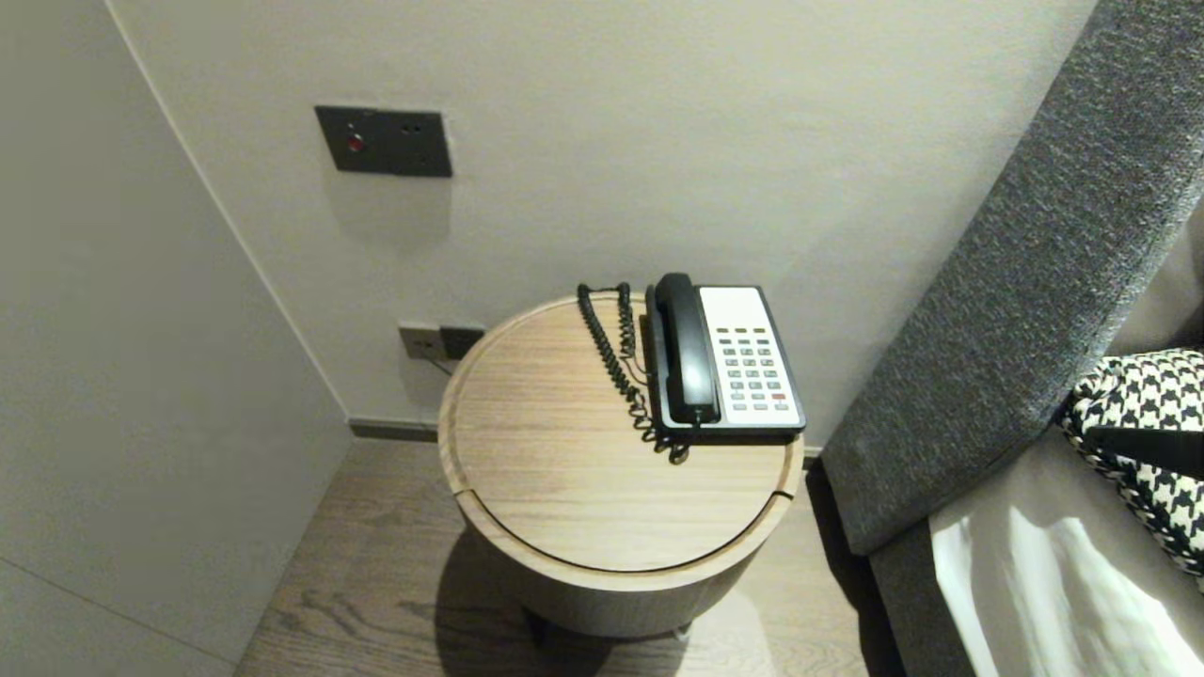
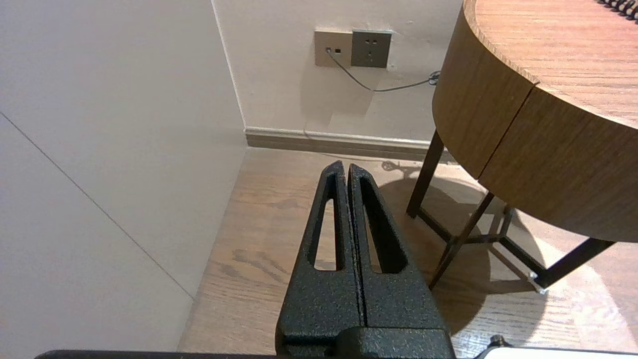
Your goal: Open the nightstand drawer
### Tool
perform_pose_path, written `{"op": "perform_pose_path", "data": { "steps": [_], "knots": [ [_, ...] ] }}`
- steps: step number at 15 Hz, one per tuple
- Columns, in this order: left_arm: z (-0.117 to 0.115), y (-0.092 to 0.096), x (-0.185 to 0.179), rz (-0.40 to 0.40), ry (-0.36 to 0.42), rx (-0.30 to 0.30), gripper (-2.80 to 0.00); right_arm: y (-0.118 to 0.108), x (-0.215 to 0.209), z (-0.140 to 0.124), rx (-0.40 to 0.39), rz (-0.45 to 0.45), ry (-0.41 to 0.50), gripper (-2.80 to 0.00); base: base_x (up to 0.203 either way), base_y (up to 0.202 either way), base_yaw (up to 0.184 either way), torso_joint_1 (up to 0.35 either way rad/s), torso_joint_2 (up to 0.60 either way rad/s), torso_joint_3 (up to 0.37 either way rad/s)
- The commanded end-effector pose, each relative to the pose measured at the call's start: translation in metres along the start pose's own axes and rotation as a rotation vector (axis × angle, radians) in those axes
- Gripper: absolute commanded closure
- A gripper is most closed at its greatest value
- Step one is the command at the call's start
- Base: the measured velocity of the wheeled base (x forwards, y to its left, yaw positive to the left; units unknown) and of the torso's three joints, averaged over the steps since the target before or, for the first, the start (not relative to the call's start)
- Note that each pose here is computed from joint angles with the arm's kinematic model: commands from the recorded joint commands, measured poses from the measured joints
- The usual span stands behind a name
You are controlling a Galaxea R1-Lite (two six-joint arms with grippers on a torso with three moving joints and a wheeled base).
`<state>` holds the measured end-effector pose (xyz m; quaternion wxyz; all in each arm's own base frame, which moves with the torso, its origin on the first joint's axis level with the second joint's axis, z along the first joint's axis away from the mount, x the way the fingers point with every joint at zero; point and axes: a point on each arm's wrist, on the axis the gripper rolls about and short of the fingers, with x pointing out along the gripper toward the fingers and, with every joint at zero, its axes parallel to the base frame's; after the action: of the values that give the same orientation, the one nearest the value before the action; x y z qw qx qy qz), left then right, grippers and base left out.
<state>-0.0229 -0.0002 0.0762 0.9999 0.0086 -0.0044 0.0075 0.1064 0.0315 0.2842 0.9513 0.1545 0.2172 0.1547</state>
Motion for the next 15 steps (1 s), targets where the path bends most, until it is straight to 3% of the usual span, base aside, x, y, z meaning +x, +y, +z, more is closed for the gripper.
{"op": "perform_pose_path", "data": {
  "steps": [1,3,7,10,15],
  "knots": [
    [0.0,0.0,0.0,0.001,0.0,0.0,0.0,0.017,0.081,-0.002,0.057,0.029,0.271,0.0,0.0,0.0,0.0,0.0,0.0,0.0],
    [0.0,0.0,0.0,0.0,0.0,0.0,0.0,0.032,0.115,-0.017,0.045,0.047,0.403,0.0,0.0,0.0,0.0,0.0,0.0,0.0],
    [0.0,0.0,0.0,0.001,0.0,0.0,0.0,0.05,0.149,-0.04,-0.032,0.069,0.538,0.0,0.0,0.0,0.0,0.0,0.0,0.0],
    [0.0,0.0,0.0,0.002,0.0,0.0,0.0,0.051,0.163,-0.048,-0.042,0.068,0.567,0.0,0.0,0.0,0.0,0.0,0.0,0.0],
    [0.0,0.0,0.0,0.001,0.0,0.0,0.0,0.053,0.182,-0.052,-0.04,0.082,0.523,0.0,0.0,0.0,0.0,0.0,0.0,0.0]
  ]
}}
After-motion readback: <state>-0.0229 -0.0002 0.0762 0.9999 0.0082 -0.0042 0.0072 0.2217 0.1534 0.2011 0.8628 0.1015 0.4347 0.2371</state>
